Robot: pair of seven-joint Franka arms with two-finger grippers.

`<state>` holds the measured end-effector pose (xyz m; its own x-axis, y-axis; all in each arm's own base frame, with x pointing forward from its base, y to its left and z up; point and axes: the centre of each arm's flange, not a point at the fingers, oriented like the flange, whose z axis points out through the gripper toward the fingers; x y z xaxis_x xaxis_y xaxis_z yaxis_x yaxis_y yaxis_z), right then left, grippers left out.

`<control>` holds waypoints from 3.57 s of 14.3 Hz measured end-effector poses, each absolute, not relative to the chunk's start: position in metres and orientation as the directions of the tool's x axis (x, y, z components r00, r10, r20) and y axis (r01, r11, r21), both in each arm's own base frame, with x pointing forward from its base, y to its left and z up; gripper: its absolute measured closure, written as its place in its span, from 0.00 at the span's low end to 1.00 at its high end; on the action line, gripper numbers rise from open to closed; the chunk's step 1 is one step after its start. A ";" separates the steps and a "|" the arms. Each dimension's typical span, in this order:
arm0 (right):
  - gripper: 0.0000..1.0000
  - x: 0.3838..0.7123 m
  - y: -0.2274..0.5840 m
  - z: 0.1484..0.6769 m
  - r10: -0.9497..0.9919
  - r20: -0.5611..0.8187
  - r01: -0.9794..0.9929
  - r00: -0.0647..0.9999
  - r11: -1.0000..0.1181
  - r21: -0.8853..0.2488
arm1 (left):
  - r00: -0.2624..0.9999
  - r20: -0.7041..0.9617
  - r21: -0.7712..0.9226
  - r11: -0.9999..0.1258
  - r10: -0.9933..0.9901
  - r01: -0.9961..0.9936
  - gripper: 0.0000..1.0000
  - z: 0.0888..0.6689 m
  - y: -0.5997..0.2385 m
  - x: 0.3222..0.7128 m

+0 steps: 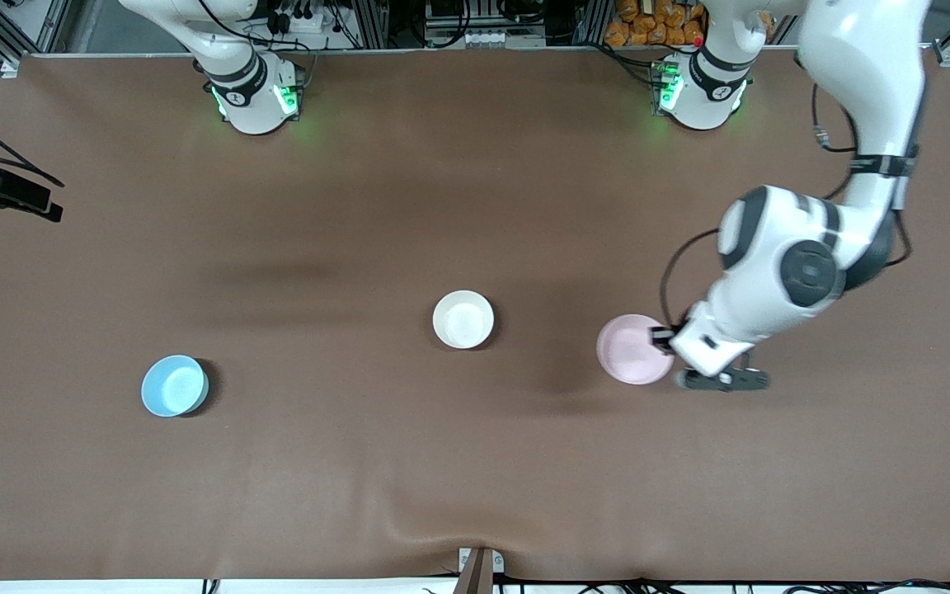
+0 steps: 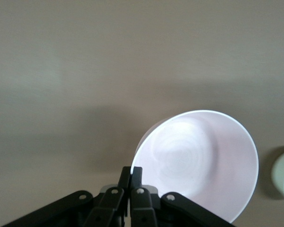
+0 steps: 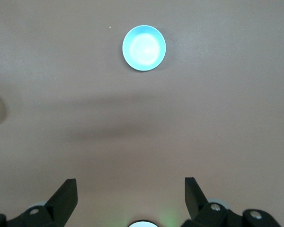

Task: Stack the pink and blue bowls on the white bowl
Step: 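Carry the pink bowl with the left gripper onto the white bowl, then release the pink bowl while the right gripper reaches the blue bowl, then grasp the blue bowl rim with the right gripper while the left withdraws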

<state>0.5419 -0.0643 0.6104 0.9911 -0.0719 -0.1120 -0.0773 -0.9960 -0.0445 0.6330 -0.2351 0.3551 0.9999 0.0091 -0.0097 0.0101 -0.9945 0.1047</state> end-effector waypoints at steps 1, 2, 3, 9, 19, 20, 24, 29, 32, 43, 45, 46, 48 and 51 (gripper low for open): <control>0.00 0.542 -0.066 0.612 -0.075 -0.109 -0.080 0.991 -0.996 -0.044 | 0.999 -0.017 0.117 -0.993 0.030 0.032 0.97 0.356 -0.257 0.627; 0.00 0.542 -0.067 0.613 -0.076 -0.106 -0.081 0.991 -0.996 -0.044 | 0.998 -0.035 0.141 -0.989 0.049 0.053 0.97 0.355 -0.276 0.620; 0.00 0.542 -0.067 0.614 -0.077 -0.105 -0.081 0.992 -0.996 -0.044 | 0.997 -0.059 0.167 -0.984 0.054 0.063 0.97 0.351 -0.296 0.613; 0.00 0.543 -0.062 0.612 -0.068 -0.110 -0.073 0.992 -0.996 -0.045 | 0.999 -0.038 0.234 -0.972 0.027 0.036 0.97 0.310 -0.390 0.579; 0.00 0.629 -0.067 0.439 -0.064 -0.213 -0.076 0.975 -0.996 -0.045 | 0.999 -0.041 0.274 -0.961 0.031 0.041 0.97 0.256 -0.465 0.542; 0.00 0.636 -0.067 0.415 -0.062 -0.230 -0.074 0.971 -0.996 -0.046 | 0.999 -0.041 0.272 -0.961 0.034 0.044 0.97 0.255 -0.463 0.543; 0.00 0.667 -0.051 0.331 -0.038 -0.190 -0.046 0.981 -0.998 -0.041 | 0.999 -0.040 0.270 -0.962 0.038 0.047 0.97 0.253 -0.460 0.546; 0.00 0.686 -0.086 0.267 -0.014 -0.087 -0.017 0.996 -0.999 -0.031 | 0.998 -0.049 0.262 -0.964 0.036 0.048 0.97 0.244 -0.460 0.545; 0.00 0.686 -0.108 0.239 0.014 -0.075 0.011 0.997 -0.999 -0.031 | 0.998 -0.050 0.262 -0.964 0.033 0.045 0.97 0.234 -0.462 0.543; 0.49 0.684 -0.114 0.201 0.017 -0.087 0.014 0.996 -0.999 -0.033 | 0.997 -0.005 0.287 -0.955 0.083 0.081 0.22 0.256 -0.442 0.573; 0.71 0.684 -0.117 0.200 0.012 -0.085 0.009 0.996 -0.999 -0.034 | 0.995 0.010 0.271 -0.958 0.099 0.092 0.03 0.283 -0.417 0.591; 0.81 0.685 -0.118 0.201 0.008 -0.080 0.005 0.997 -0.999 -0.035 | 0.995 0.030 0.247 -0.965 0.097 0.087 0.00 0.298 -0.400 0.601; 0.97 0.688 -0.117 0.208 -0.002 -0.067 -0.005 0.998 -0.999 -0.048 | 0.994 0.071 0.188 -0.980 0.086 0.071 0.00 0.325 -0.360 0.621; 0.97 0.693 -0.111 0.222 -0.003 -0.051 -0.006 0.999 -0.998 -0.064 | 0.995 0.082 0.141 -0.989 0.054 0.042 0.00 0.350 -0.303 0.643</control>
